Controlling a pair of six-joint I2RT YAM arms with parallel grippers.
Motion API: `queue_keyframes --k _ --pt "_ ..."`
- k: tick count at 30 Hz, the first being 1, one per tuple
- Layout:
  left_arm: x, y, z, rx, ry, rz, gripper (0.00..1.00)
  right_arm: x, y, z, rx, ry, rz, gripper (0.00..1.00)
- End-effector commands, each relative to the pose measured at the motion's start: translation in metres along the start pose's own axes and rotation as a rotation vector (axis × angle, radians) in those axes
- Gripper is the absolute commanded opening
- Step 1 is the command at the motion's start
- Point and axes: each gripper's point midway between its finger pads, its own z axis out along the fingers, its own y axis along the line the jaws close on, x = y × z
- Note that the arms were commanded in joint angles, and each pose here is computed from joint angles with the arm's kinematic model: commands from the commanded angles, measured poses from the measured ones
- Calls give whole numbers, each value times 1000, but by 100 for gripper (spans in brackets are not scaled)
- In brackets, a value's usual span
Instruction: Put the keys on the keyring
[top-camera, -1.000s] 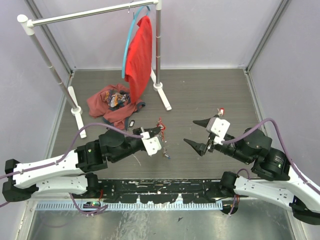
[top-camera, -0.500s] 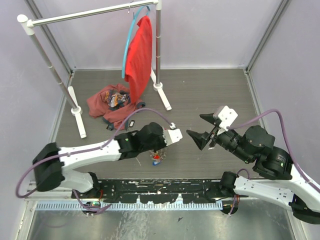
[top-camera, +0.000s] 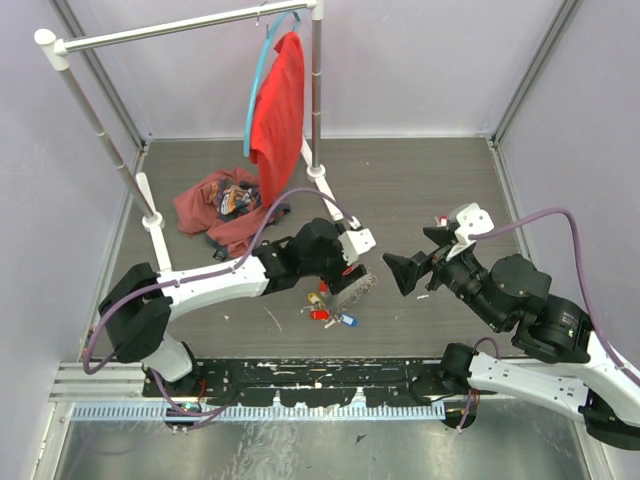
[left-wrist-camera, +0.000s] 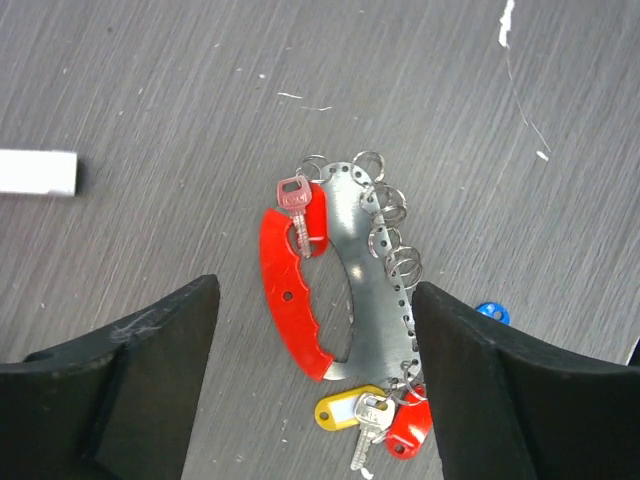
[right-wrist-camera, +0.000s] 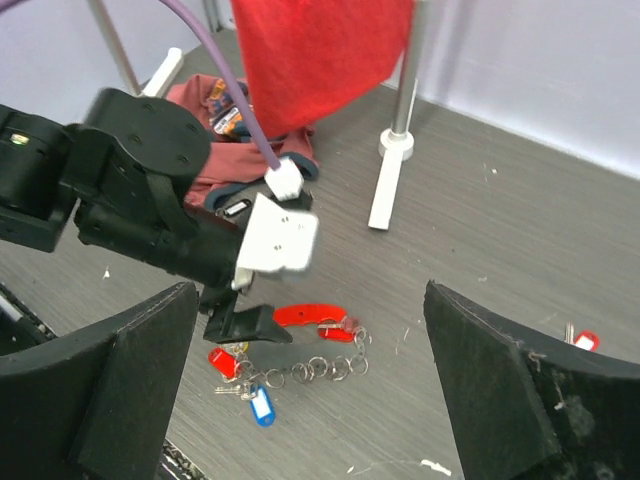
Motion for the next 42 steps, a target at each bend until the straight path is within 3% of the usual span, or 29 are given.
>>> queue_keyframes --k 1,6,9,14,19,31,39,42 --pt "-37 34 -25 -115 -106 -176 86 2 -11 3 98 7 113 100" --pt "-17 81 -68 -323 15 -453 100 34 -19 23 243 80 200 100" --pt "-3 88 -92 -315 53 -590 98 60 -17 35 306 174 226 100" --pt "25 95 -136 -461 92 -654 98 91 5 53 239 292 192 100" --pt "53 92 -184 -576 126 -688 98 97 17 55 175 323 187 100" --pt "85 91 -288 -800 -148 -746 98 40 -55 -28 342 19 319 100" --pt "95 89 -317 -842 -311 -781 98 41 -86 -67 390 -77 310 100" --pt "100 90 -324 -875 -321 -790 98 48 -91 -70 405 -81 297 100"
